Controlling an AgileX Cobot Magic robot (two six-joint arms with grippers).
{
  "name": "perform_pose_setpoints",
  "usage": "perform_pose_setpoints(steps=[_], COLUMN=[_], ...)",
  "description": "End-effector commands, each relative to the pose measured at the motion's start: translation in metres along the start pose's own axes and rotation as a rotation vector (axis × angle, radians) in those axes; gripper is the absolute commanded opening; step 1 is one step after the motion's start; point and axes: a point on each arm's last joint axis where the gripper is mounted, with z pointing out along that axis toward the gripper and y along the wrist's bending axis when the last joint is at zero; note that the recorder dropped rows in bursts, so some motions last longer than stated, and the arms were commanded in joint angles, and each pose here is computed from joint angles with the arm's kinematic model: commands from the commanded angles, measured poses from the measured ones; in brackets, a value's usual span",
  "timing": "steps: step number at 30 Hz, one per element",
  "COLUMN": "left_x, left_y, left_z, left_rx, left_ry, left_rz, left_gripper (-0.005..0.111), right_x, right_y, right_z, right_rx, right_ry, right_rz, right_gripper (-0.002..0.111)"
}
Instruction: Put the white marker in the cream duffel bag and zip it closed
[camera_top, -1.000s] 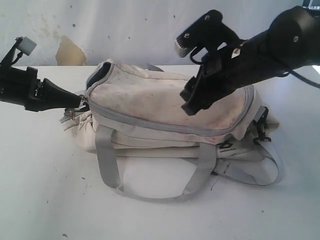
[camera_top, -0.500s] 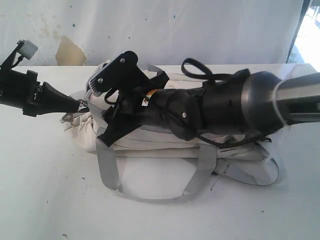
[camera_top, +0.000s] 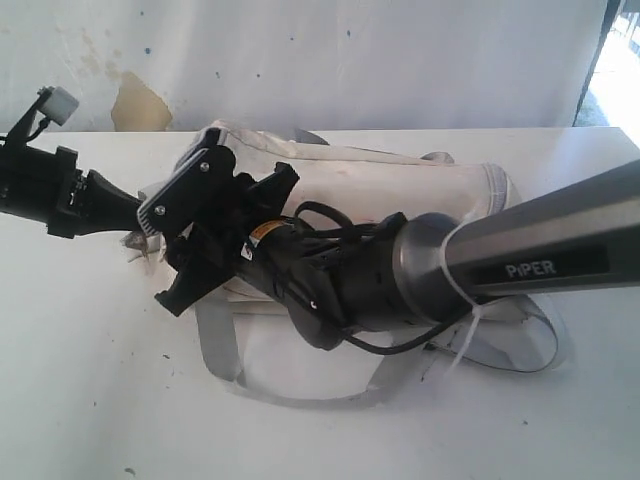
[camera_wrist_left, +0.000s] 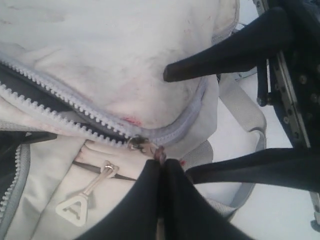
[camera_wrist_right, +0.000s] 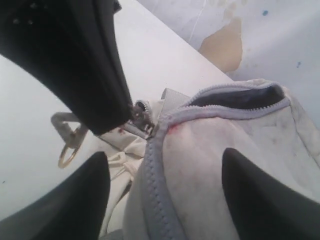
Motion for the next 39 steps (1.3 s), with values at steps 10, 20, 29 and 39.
perform_pose_setpoints(steps=[10,20,29,39], left_x=[-0.004,-0.005,-0.008,-0.018], left_y=[0.004,0.004,0.004,0.007], left_z=[0.0,0.0,-0.001,-0.003], left_rx=[-0.003,-0.004,-0.008,-0.021], left_ry=[-0.093,-0.097,-0.129,-0.231], left_rz=[-0.041,-0.047,-0.081,-0.175], left_gripper=[0.0,0.0,0.0,0.0], right_x=[0.01,0.013,0.022,0.028], right_y=[0.013,0.01,0.006,0.014], right_z=[0.007,0.007,0.007,0.006], right_rx=[0.0,0.03,0.049,-0.027], right_ry=[-0.01,0.023,0.102,0.178], right_rz=[-0.003,0.063,0.167,0.153], right_gripper=[0.052,0.036,0.029,0.0])
